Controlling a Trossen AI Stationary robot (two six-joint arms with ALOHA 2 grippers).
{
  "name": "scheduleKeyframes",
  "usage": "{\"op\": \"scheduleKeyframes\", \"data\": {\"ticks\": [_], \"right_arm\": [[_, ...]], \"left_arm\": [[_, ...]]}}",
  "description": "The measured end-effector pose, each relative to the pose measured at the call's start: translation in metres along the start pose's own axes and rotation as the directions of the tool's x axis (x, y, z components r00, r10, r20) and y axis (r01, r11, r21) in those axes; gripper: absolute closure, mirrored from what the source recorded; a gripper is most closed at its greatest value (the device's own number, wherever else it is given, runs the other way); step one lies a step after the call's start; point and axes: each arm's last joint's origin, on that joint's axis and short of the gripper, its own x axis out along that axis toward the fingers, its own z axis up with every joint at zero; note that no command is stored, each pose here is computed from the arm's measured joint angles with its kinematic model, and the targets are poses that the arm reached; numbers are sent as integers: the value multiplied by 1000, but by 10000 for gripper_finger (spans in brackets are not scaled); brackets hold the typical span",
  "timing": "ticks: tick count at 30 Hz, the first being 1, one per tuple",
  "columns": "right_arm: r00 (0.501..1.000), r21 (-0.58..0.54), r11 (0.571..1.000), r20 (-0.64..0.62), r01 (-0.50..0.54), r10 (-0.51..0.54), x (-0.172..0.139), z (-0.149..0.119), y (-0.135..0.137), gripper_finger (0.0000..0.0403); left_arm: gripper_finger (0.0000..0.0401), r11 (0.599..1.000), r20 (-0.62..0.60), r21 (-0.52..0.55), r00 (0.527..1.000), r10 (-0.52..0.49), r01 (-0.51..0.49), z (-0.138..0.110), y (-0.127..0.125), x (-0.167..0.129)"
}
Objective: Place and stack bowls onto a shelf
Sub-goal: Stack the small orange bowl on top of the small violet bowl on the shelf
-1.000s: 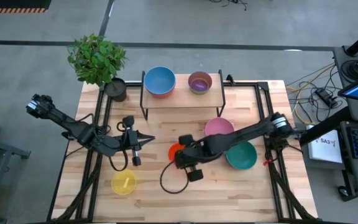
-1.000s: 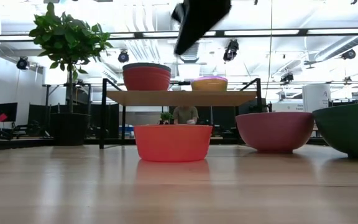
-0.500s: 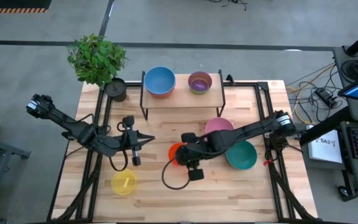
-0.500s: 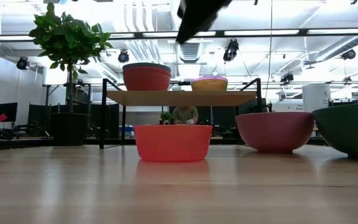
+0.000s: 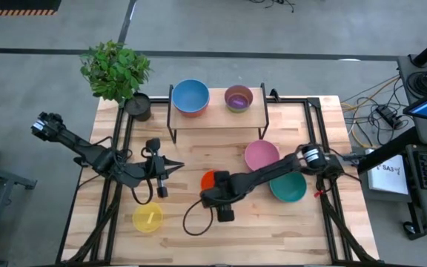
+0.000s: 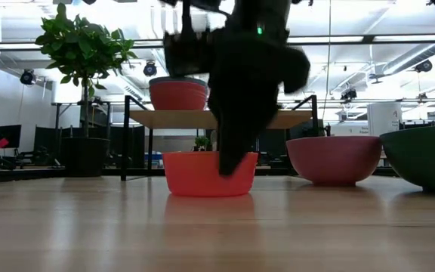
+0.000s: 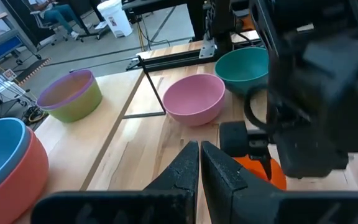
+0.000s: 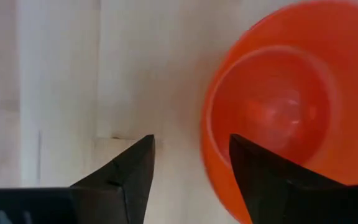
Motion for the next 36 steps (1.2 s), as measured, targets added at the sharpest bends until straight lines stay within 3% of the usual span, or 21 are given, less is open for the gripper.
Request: {"op": "scheduleKeyframes", "data": {"ticks": [7, 19, 29, 36], "right_arm": [[998, 12, 1000, -50, 28, -28, 22, -3, 1, 247], [999, 12, 1000, -42, 19, -19, 18, -3, 1, 384], [1000, 33, 999, 3, 10, -10, -3, 0, 1, 394], [995, 30, 999, 95, 21, -24, -65, -3, -4, 394]], "left_arm": [[401, 1000, 1, -8, 1000, 0, 0, 0, 0, 0], [401, 1000, 2, -12, 1000, -1, 1, 0, 0, 0], [401, 1000, 2, -10, 1000, -1, 1, 0, 0, 0], [401, 1000, 3, -10, 1000, -1, 1, 0, 0, 0]]}}
